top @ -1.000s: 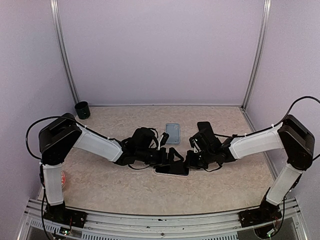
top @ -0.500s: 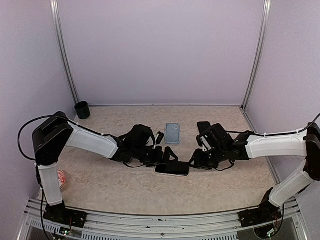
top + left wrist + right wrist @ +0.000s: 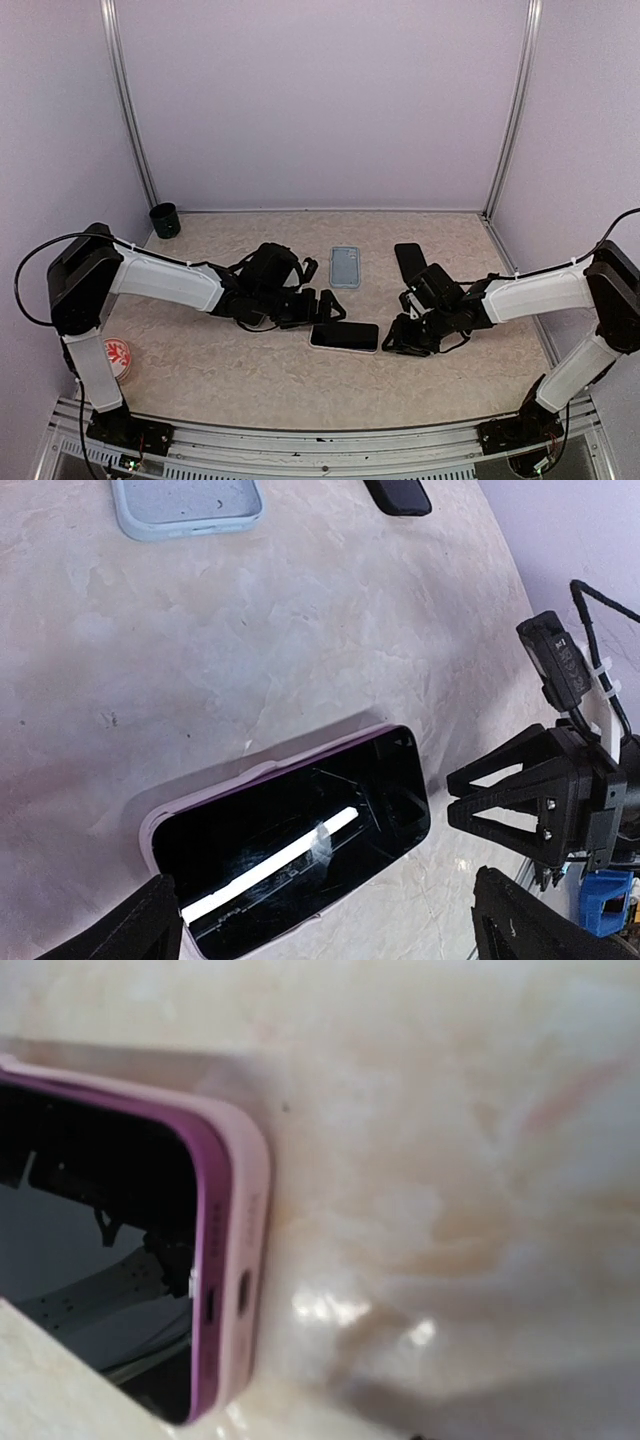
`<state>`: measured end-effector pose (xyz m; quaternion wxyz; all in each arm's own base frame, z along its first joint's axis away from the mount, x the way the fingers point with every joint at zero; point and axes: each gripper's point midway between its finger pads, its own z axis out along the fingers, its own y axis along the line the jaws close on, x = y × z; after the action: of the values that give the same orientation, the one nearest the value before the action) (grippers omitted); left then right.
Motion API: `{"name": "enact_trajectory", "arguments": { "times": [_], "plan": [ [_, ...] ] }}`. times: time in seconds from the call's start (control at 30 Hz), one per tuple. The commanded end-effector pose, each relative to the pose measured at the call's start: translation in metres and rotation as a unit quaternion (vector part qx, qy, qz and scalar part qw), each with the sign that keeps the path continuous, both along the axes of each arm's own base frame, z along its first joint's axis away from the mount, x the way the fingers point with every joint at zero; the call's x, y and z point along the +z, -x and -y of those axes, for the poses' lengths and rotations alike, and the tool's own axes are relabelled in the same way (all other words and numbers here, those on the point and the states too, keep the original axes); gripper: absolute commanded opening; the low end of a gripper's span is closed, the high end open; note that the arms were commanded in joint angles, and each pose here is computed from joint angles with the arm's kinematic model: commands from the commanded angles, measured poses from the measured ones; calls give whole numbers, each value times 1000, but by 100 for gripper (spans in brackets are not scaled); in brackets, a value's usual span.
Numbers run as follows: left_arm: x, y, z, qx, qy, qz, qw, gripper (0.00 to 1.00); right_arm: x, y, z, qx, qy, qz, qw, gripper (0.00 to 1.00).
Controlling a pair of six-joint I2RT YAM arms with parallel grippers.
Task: Put the phone into the phone case
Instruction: Pick up the phone with the phone case at the center of the board.
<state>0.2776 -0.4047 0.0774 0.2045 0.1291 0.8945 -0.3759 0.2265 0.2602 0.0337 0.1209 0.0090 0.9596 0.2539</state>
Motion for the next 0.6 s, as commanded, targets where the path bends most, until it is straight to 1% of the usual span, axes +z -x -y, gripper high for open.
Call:
{"name": "enact_trajectory", "arguments": {
  "times": [0.0,0.23,0.43,0.5,0.57],
  "plan": [
    [-2,-3,-17,18,-30,13,999,99,2,-9,-19,5,-40,0,999,39],
    [-24,-2,-32,31,-40,-7,999,99,-4,-10,-23,-4,-61,-15,998,45],
    [-35,5,-26,16,-32,-21,999,99,-8,-10,-30,-5,-80,-27,996,46],
    [-38,7,-23,11,-34,-23,999,99,-10,-11,-30,-6,-77,-30,997,45],
    [-40,9,-21,8,-35,-25,999,99,-13,-12,-27,-8,-63,-31,998,42]
  ]
}}
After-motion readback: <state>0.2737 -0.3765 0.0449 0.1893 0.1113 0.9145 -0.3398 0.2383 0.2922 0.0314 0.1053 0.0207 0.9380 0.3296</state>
